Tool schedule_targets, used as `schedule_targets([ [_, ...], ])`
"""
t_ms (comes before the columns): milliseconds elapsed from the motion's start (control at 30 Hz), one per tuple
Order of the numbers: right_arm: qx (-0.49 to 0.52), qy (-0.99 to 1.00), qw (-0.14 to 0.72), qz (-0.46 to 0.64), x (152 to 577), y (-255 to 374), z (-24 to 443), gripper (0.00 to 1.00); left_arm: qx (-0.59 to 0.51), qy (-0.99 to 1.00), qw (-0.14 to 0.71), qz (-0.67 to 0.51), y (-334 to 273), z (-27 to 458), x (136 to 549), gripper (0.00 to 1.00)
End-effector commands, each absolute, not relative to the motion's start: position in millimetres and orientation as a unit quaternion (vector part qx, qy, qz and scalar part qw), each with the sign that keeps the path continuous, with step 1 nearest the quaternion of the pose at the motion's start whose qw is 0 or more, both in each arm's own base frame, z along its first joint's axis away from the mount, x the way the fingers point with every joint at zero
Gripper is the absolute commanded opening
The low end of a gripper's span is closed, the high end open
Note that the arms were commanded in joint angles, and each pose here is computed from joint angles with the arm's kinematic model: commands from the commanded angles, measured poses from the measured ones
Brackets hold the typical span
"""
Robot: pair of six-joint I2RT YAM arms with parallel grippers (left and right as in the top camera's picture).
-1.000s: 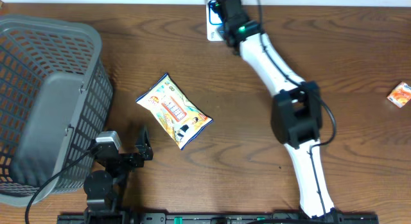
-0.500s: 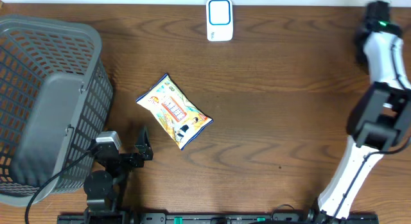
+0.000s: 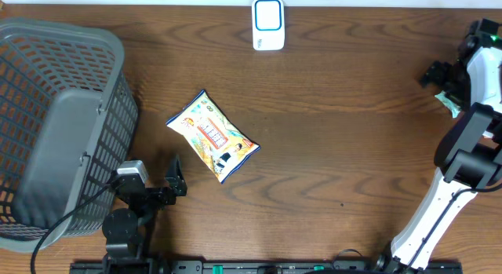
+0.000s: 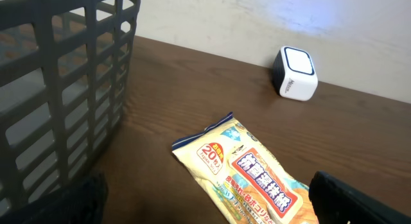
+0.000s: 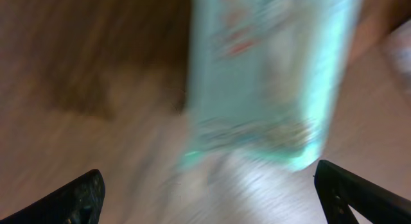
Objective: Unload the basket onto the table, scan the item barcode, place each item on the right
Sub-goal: 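Carry the teal pack to the right edge and release it, then grasp the yellow wipes pack with the right gripper and lift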
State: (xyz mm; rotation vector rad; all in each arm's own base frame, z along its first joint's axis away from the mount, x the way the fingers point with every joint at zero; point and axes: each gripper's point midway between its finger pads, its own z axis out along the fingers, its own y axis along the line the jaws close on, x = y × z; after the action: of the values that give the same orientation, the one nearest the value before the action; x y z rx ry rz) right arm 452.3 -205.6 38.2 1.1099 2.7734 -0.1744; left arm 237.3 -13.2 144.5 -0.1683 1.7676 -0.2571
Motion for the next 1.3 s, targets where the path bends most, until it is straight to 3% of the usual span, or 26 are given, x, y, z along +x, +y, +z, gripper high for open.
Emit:
schedule_targets([
  [0, 0.382, 0.919, 0.096, 0.012, 466.8, -157.5, 72.6, 0.99, -0.078, 0.780, 0.610, -0.114, -13.7, 132.2, 236.2, 1.00],
  [233, 0.301, 0.946, 0.102, 0.055, 470.8, -64.6, 118.1, 0.99, -0.078, 0.780, 0.610, -0.114, -13.7, 132.2, 236.2, 1.00],
  [500, 0.202, 0.964, 0.041, 0.167, 459.7, 69.9, 115.2, 0.99, -0.078, 0.780, 0.610, -0.114, -13.7, 132.2, 236.2, 1.00],
  [767, 0.127, 0.982, -0.007, 0.141, 424.3, 133.9, 89.3, 0.99, -0.078, 0.780, 0.610, -0.114, -13.7, 132.2, 236.2, 1.00],
  [1267, -0.105, 0.984, 0.024, 0.143, 393.0, 239.7, 86.0, 0.99, -0.078, 0.780, 0.610, -0.114, -13.7, 132.3, 236.2, 1.00],
])
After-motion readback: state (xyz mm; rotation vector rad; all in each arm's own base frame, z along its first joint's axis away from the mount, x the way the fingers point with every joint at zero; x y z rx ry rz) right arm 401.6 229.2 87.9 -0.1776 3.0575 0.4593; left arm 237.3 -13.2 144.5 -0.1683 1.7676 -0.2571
